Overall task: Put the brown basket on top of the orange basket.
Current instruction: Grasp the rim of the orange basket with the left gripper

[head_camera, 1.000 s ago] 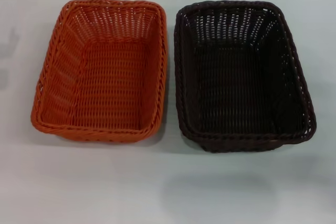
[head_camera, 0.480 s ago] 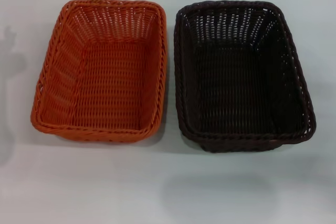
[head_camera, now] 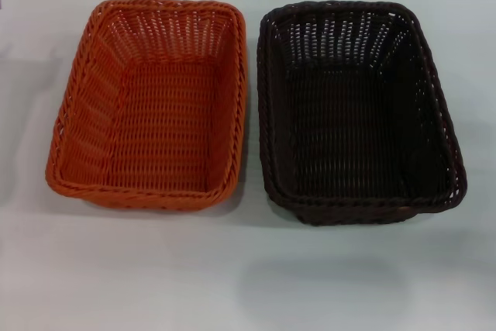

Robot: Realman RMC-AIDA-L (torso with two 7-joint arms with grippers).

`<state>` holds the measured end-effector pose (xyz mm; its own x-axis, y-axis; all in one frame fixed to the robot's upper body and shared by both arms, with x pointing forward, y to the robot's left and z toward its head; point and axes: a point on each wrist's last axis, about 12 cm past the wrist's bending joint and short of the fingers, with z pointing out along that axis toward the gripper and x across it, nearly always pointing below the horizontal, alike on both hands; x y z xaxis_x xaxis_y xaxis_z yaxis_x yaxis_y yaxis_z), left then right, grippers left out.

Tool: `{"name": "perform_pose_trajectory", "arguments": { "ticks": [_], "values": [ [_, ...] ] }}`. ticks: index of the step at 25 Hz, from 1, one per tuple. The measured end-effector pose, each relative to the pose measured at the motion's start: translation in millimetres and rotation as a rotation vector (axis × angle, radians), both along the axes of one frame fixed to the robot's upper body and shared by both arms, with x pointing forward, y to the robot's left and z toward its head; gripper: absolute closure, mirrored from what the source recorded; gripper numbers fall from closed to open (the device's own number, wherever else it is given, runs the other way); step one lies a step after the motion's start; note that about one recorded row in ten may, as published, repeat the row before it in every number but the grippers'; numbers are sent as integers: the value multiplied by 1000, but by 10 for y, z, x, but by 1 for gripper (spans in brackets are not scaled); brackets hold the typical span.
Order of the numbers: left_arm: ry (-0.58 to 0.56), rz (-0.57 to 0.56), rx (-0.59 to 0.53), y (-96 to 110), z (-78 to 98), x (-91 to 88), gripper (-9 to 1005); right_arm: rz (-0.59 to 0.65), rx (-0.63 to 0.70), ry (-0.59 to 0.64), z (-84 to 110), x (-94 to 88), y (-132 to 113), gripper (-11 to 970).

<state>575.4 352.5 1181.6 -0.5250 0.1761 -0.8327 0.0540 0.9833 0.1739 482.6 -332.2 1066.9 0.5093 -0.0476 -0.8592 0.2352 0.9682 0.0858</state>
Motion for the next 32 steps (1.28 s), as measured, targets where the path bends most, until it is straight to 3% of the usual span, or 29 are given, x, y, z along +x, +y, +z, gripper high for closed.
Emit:
{"name": "perform_pose_trajectory", "arguments": {
  "ticks": [4,15,20,22,32],
  "values": [
    [61,-73,-59,-77,156,-2,172,-2,1,1,0,3,-3,134],
    [121,-132,-147,-227,232,-45,172,-3,6,12,-14,5,-6,134],
    [187,-166,-189,-343,103,-67,172,-6,7,15,-22,-8,-7,133],
    [256,-172,-213,-403,-104,-65,172,-5,8,14,-22,-8,-5,133],
    [336,-177,-259,-450,-369,-58,173,-4,10,11,-18,-6,3,133]
  ]
}}
